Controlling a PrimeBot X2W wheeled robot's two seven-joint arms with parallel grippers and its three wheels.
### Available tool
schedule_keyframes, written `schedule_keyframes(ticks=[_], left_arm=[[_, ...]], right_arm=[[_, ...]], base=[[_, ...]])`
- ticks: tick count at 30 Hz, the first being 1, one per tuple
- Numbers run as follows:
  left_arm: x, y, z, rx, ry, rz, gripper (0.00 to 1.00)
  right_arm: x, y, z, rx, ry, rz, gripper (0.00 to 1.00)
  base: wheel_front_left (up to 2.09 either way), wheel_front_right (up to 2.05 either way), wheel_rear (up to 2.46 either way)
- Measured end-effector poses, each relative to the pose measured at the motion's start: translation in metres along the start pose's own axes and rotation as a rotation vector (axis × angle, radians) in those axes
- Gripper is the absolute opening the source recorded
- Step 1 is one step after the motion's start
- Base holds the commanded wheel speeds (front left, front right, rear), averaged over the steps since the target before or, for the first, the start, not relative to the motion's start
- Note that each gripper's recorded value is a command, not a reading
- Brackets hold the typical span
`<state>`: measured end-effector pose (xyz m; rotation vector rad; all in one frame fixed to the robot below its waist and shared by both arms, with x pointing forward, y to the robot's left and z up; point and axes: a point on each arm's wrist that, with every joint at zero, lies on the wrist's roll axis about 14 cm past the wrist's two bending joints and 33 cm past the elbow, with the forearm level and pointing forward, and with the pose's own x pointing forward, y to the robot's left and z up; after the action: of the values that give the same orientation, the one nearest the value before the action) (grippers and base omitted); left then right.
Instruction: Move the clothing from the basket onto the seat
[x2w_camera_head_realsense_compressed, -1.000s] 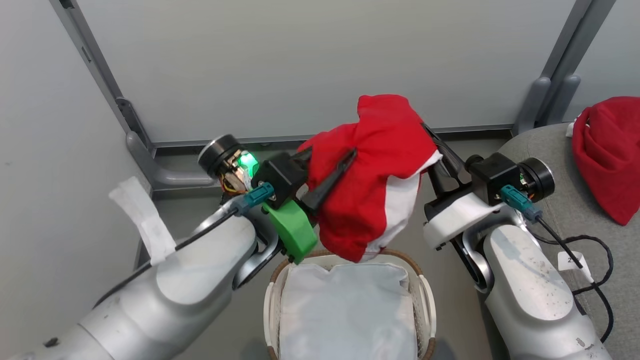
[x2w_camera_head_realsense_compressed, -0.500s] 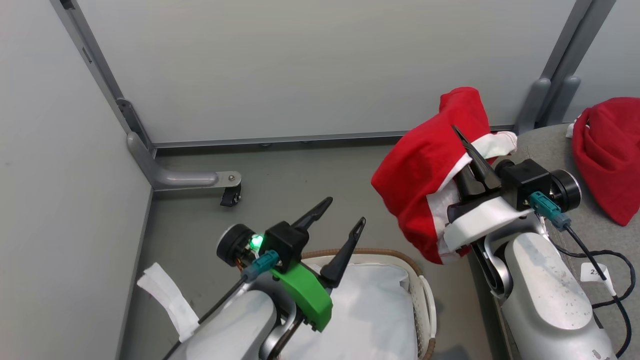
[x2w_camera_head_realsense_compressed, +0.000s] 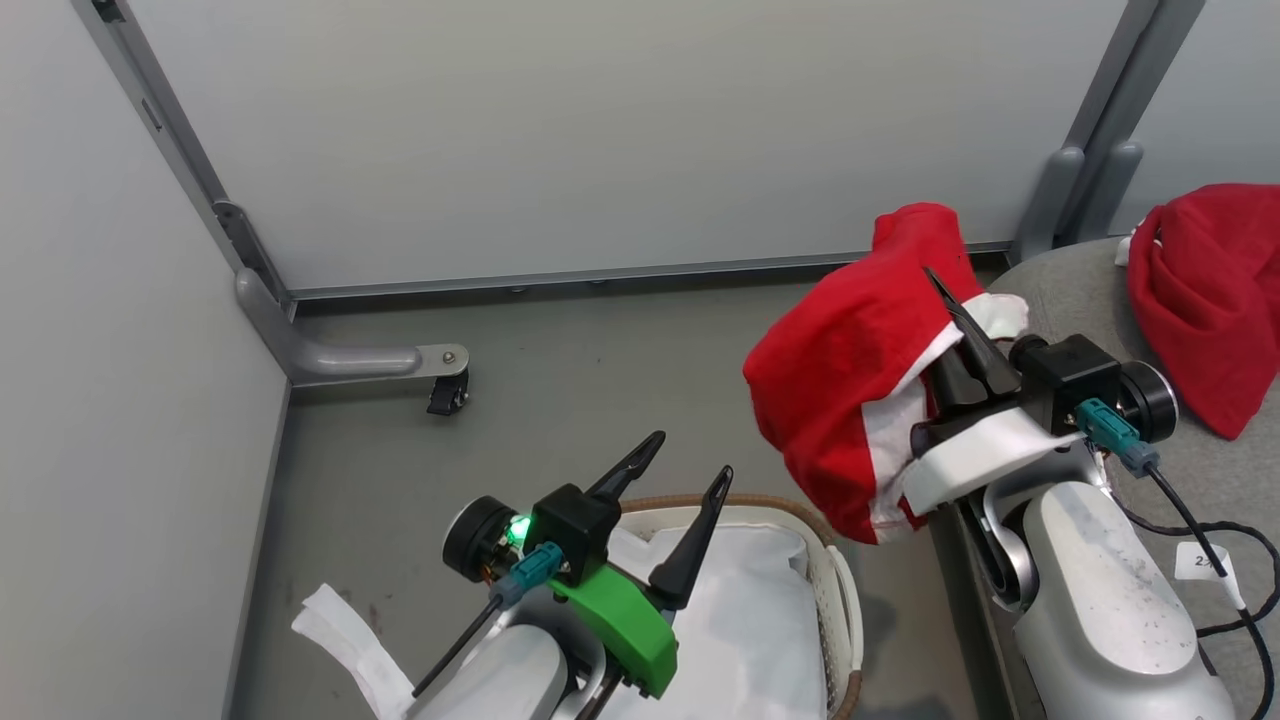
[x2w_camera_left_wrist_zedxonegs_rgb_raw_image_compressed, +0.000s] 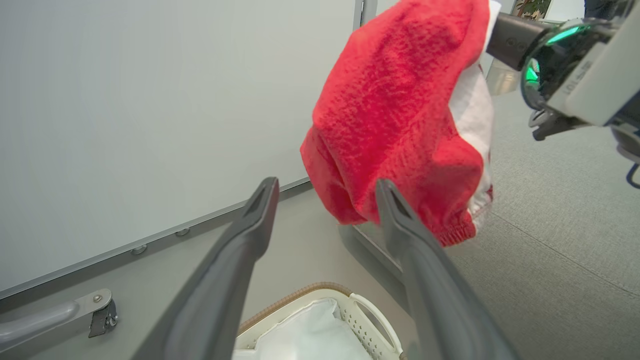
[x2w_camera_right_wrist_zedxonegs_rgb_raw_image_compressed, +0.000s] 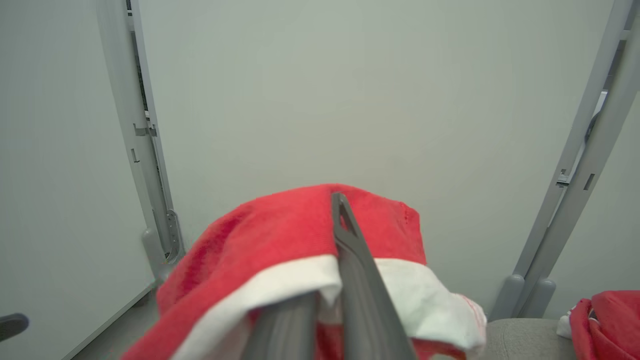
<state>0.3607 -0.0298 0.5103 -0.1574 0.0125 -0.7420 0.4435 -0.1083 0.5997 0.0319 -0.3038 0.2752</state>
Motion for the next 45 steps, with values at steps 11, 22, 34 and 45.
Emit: schedule_keyframes(ticks=[11,22,34,45], left_arm=[[0.012,-0.019,-0.012,-0.021,0.023,-0.06,1.0],[0.037,-0.073,-0.028,-0.055,0.063,-0.259,1.0],[0.055,-0.088,-0.042,-0.089,0.09,-0.34,1.0],[0.068,-0.077,-0.046,-0.083,0.082,-0.349,1.0]], right_arm=[[-0.02,-0.04,0.003,-0.026,0.005,-0.113,0.0],[-0.061,-0.103,0.003,-0.077,0.038,-0.297,0.0],[-0.1,-0.151,-0.02,-0.113,0.125,-0.46,0.0],[-0.056,-0.196,0.021,-0.295,0.038,-0.477,0.0]], base=[[0.0,0.0,0.0],[0.0,0.0,0.0],[0.0,0.0,0.0],[0.0,0.0,0.0]])
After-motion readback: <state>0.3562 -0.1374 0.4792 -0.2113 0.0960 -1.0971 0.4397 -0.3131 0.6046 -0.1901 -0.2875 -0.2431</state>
